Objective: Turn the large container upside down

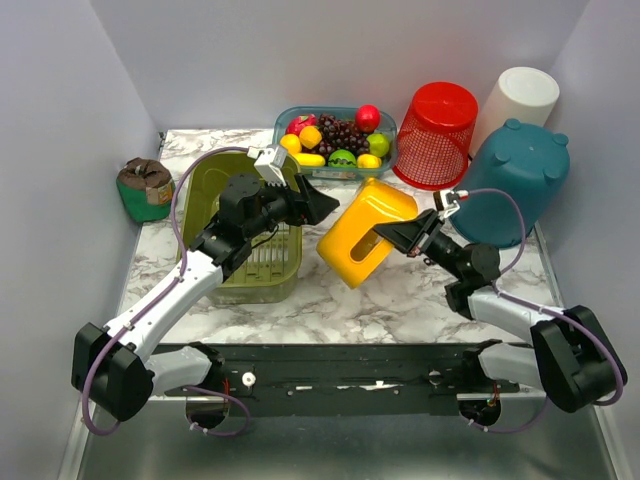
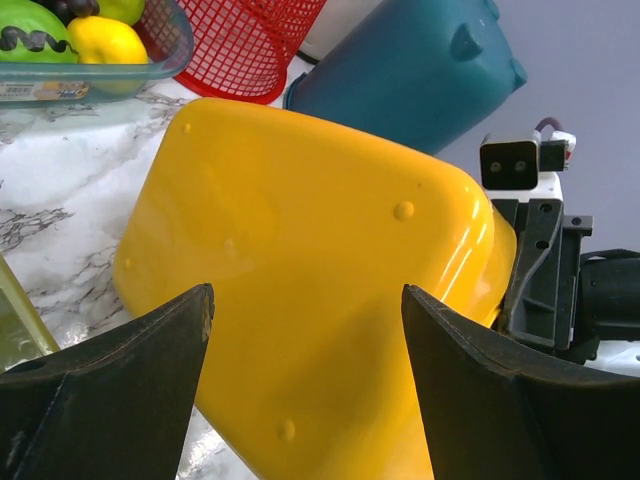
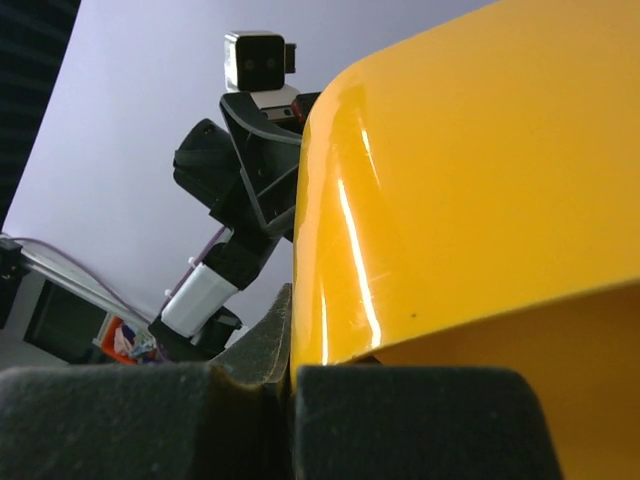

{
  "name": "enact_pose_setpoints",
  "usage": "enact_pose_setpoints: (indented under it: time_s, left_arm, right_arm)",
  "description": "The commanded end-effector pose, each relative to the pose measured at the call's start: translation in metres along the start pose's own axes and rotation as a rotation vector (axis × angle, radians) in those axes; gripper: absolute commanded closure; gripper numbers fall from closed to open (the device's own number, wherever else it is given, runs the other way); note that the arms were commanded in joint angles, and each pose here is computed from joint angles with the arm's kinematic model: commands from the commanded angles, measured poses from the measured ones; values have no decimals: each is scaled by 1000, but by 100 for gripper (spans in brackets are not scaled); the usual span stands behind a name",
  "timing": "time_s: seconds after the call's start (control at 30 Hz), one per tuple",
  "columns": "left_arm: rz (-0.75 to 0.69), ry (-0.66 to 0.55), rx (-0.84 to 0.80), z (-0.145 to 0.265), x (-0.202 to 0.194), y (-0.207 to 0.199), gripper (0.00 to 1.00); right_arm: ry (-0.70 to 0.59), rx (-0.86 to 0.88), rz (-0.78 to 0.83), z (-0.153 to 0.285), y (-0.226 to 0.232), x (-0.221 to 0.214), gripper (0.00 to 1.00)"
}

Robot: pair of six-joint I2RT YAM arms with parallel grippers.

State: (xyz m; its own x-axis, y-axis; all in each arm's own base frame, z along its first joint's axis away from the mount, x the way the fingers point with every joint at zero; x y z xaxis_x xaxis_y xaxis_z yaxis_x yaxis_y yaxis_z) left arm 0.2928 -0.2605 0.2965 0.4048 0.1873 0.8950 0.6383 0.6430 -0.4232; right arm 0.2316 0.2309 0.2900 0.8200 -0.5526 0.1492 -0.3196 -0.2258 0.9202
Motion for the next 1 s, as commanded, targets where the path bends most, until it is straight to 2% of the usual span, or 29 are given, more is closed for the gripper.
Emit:
enact_pose_setpoints:
  time_s: [0.0,0.13,0.23,0.27,0.3,0.4,0.5,0.63,0.67,0.7,0.73,0.8,0.87,0.9,0.93,0.97]
  left_arm:
    - [-13,4,-51,-1,1,-7,16]
    - [-14,6,-112,-6,-2,-16,16]
    - [-29,48,-192,-15,-11,-33,16]
    - [-35,53,-215,-18,-13,-39,16]
    - [-47,77,-274,-21,-21,-55,16]
    - [-83,121,-336,-33,-36,-77,16]
    - [-97,167,-384,-43,-52,-97,16]
    - [-104,182,-448,-45,-63,-111,20]
    - [-113,192,-469,-44,-67,-115,20]
    - [-120,211,-485,-45,-74,-117,20]
    - [-141,217,-499,-46,-76,-120,20]
    - [-153,248,-548,-45,-88,-131,20]
    - [-169,258,-579,-46,-94,-140,21]
    - [-175,283,-596,-46,-104,-147,22]
    - [-188,291,-600,-47,-108,-150,23]
    - [-191,297,-604,-48,-110,-154,23]
  right_arm:
    - [17,266,197,21,54,-19,99]
    - [-107,169,124,62,18,-23,99]
    - [-199,172,108,87,13,-26,98]
    - [-229,131,83,102,-3,-30,96]
    - [-258,128,75,108,-6,-29,95]
    - [-234,102,64,110,-12,-34,92]
    - [-288,121,74,111,-7,-26,91]
    - [-320,13,47,112,-34,-20,89]
    - [-321,-2,38,113,-37,-20,82]
    - [-340,12,45,114,-34,-17,82]
    - [-357,-49,10,115,-49,-14,81]
    - [-423,-92,-33,119,-60,-4,63]
    - [-469,-160,-81,125,-78,0,39]
    - [-504,-169,-90,127,-79,6,35]
    - [-527,-249,-103,132,-93,7,34]
    - [-545,-254,-89,129,-81,12,34]
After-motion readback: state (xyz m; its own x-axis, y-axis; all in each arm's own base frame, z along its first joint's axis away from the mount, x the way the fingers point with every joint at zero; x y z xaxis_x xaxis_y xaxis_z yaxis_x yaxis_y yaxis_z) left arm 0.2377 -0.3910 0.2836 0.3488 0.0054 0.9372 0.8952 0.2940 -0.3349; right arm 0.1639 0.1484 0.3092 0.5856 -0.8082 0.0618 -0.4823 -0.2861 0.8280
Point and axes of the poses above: each gripper's point midway between its finger pads, its own z axis back along the fingers, its own y axis along the line the jaws close on, x = y × z, the point moved 1 cm from there along z, back along the fingers, and after that the axes turned 14 degrees about -z, right-handed, at the moved point
